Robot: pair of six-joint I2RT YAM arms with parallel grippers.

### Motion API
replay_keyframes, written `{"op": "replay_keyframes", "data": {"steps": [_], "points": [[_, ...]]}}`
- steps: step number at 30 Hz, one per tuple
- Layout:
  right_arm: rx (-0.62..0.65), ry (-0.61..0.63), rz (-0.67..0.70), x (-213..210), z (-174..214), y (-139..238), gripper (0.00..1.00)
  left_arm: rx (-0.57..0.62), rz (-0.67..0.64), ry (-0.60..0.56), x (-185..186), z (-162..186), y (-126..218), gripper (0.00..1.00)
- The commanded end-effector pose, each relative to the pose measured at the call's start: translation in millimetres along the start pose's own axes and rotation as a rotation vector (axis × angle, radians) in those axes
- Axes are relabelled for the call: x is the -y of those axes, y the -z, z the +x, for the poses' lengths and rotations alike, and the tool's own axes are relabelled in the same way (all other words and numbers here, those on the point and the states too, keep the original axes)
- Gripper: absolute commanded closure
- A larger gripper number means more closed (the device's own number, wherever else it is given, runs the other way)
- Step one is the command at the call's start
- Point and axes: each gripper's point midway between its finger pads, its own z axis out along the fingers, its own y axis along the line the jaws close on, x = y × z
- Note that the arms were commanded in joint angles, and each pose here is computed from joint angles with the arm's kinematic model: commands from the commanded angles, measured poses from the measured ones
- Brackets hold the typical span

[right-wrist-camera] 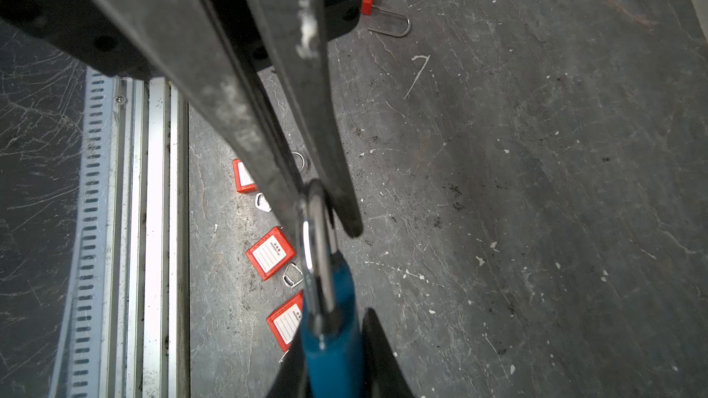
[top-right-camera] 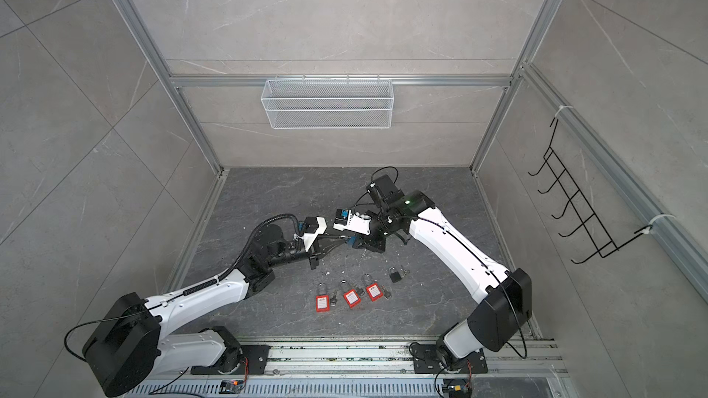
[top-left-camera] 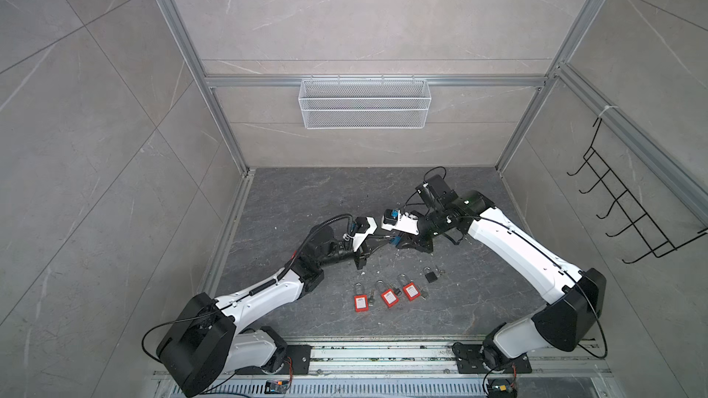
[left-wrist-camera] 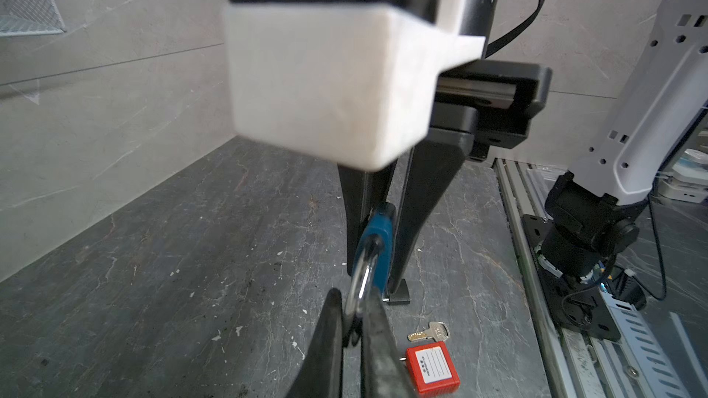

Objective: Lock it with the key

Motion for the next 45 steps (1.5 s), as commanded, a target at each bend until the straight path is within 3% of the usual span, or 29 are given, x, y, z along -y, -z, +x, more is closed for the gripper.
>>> {"op": "replay_keyframes", "data": {"steps": [1,6,15,17,22,26,32,37,45], "points": [[0.603,0.276,-0.128,-33.1,-155.2,59.5,1.0,-0.094,0.198,-0.048,47.2,36.7,-19.4,1.0],[0.625,0.264,-0.154,-32.7,-159.6,63.3,1.0,-0.132,0.246,-0.117,59.3,42.9,-25.6,1.0],[0.449,0.206,-0.042,-14.6,-120.1,47.0,1.0,-0.07,0.141,0.047,24.6,23.1,-6.1,1.0],[0.406,0.182,-0.022,-12.6,-107.3,43.4,0.89,-0.072,0.139,0.058,17.8,15.4,1.9,1.0],[0.341,0.136,0.038,-12.6,-77.6,44.2,0.51,-0.077,0.127,0.069,2.7,-3.6,18.4,1.0],[0.286,0.106,0.063,-22.4,-52.1,48.5,0.42,-0.074,0.106,0.063,-8.1,-15.3,27.9,1.0],[0.24,0.039,0.028,-46.8,-24.0,53.6,0.42,-0.068,0.104,0.029,-7.3,-26.9,33.4,1.0],[0.161,-0.033,-0.009,-45.4,-4.7,41.3,0.51,-0.072,0.144,0.018,3.1,-27.7,38.2,1.0],[0.135,-0.086,-0.047,-27.8,3.5,22.1,0.65,-0.087,0.191,-0.006,16.7,-31.0,46.4,1.0]]}}
